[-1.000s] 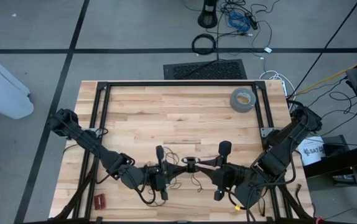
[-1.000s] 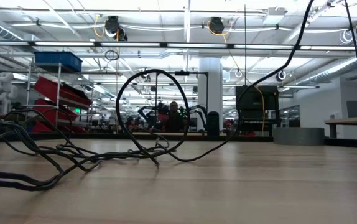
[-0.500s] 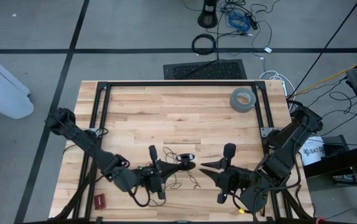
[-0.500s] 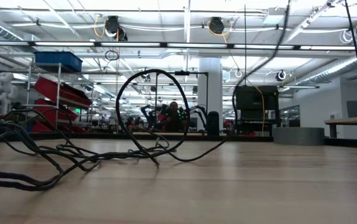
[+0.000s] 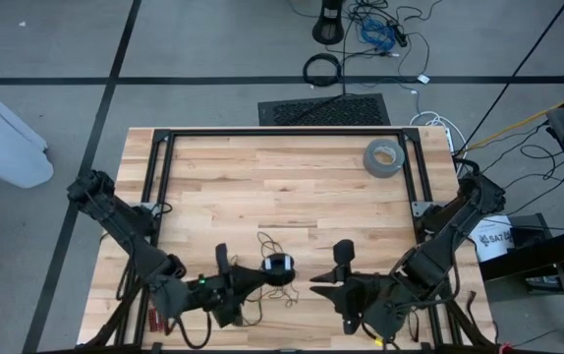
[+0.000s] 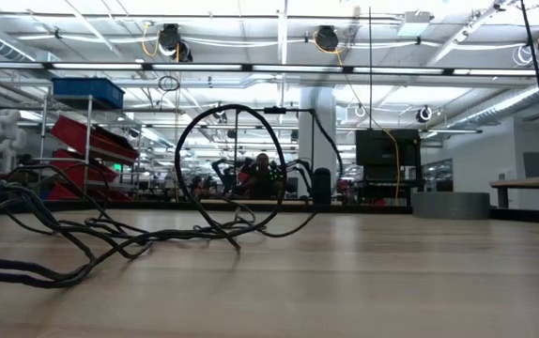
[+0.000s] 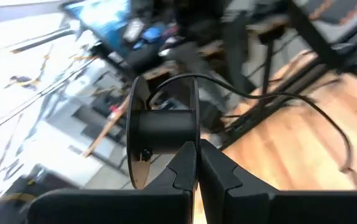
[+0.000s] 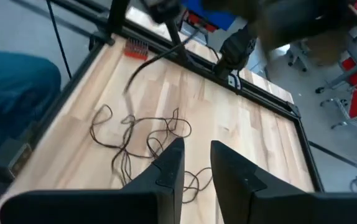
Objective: Coil cords
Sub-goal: Coil the black wire onto the spool
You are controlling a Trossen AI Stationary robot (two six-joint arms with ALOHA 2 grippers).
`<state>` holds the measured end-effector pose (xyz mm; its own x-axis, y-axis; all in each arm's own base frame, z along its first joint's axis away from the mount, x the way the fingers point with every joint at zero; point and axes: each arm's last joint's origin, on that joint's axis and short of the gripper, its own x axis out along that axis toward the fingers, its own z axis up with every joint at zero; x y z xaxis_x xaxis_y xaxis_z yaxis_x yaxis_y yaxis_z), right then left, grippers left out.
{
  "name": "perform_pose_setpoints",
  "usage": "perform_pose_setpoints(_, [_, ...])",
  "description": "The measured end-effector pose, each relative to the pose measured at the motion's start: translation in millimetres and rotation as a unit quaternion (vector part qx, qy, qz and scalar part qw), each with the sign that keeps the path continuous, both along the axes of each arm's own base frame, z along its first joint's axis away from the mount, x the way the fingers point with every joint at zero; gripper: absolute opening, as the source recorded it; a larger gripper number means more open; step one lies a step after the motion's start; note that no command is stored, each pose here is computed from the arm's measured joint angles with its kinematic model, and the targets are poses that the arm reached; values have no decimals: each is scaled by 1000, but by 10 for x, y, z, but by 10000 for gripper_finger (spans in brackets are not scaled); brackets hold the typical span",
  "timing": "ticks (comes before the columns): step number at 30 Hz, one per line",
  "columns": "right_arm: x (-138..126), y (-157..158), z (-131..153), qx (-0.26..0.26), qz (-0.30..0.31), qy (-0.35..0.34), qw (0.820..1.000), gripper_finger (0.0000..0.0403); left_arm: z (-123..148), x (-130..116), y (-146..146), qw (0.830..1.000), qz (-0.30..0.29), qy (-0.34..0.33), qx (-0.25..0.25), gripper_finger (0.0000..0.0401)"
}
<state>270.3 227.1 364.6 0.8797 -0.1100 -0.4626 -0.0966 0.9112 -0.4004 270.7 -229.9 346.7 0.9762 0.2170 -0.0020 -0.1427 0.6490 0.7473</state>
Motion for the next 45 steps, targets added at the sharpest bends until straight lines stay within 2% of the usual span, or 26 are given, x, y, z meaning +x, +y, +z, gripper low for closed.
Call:
perform_pose_setpoints(10, [268,-30,-140,-41,-1,-1,999,74,124,-164,-102,998,63,-28,14,12])
perform_pose_setpoints(18, [436,52,-180,-37,18,-36,999,141,154,-217,-90,991,128,-22,14,12])
perform_pose_setpoints(23, [567,64,-247,-54,28,-46,997,170,178,-227,-81,990,139,-28,4,12])
perform_pose_setpoints(29, [635,7,-290,-66,29,-36,997,171,231,-268,-101,990,134,-43,-16,12])
perform_pose_setpoints(35, [669,-39,-295,-53,32,-31,998,167,303,-330,-161,991,121,-49,-25,12])
perform_pose_setpoints(45, [773,-108,-350,20,100,1,995,166,303,-360,-191,992,114,-48,-23,12])
